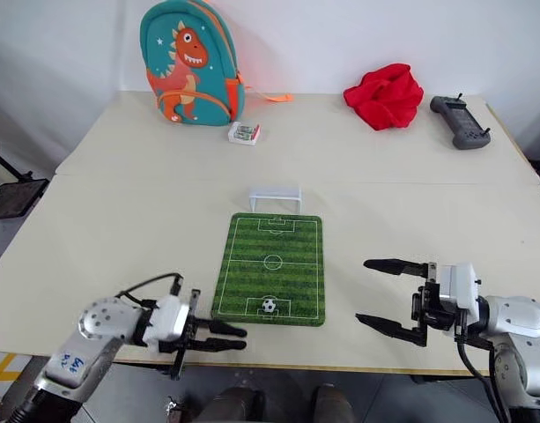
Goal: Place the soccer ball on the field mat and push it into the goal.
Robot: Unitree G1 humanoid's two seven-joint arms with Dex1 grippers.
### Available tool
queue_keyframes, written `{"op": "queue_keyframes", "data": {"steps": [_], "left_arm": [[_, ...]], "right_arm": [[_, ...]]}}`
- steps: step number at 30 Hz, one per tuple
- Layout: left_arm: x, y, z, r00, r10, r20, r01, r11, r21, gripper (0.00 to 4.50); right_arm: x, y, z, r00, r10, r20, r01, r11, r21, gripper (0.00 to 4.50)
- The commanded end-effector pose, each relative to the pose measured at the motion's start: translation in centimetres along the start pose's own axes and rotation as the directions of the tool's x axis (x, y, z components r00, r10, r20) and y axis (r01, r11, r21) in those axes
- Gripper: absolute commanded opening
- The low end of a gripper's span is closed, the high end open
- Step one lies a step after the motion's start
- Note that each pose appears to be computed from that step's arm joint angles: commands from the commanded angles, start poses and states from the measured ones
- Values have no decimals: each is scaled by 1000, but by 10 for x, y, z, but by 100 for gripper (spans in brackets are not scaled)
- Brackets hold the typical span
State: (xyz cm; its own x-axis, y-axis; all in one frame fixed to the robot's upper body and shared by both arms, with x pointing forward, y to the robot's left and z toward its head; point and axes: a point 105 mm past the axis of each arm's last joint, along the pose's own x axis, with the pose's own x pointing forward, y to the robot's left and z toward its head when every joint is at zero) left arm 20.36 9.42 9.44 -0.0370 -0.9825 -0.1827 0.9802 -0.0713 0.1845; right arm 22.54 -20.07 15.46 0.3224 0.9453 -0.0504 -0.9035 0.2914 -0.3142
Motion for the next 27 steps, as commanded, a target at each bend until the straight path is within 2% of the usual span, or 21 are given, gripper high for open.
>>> {"op": "queue_keyframes", "data": {"steps": [1, 7, 18, 21, 24, 27], "left_arm": [[14, 4, -1, 999, 30, 15, -30, 999, 17, 3], [27, 12, -7, 998, 67, -6, -67, 997, 29, 3], [34, 43, -14, 989, 148, -25, -146, 987, 65, 3], [33, 59, -13, 979, 205, -17, -202, 975, 96, 3], [24, 96, -11, 937, 347, -25, -338, 924, 179, 3], [21, 121, 6, 923, 382, 33, -378, 893, 243, 3]], "right_arm": [[-8, -1, 5, 1000, -20, -18, 20, 999, -33, 450], [-22, 7, -5, 998, -44, -48, 44, 999, -3, 450], [-23, 14, -12, 996, -78, -37, 79, 997, 25, 450], [-22, 15, -11, 996, -87, -32, 88, 996, 28, 450], [-19, 15, -10, 992, -127, -14, 127, 991, 31, 450], [-10, 10, -8, 976, -216, 35, 214, 975, 59, 450]]}}
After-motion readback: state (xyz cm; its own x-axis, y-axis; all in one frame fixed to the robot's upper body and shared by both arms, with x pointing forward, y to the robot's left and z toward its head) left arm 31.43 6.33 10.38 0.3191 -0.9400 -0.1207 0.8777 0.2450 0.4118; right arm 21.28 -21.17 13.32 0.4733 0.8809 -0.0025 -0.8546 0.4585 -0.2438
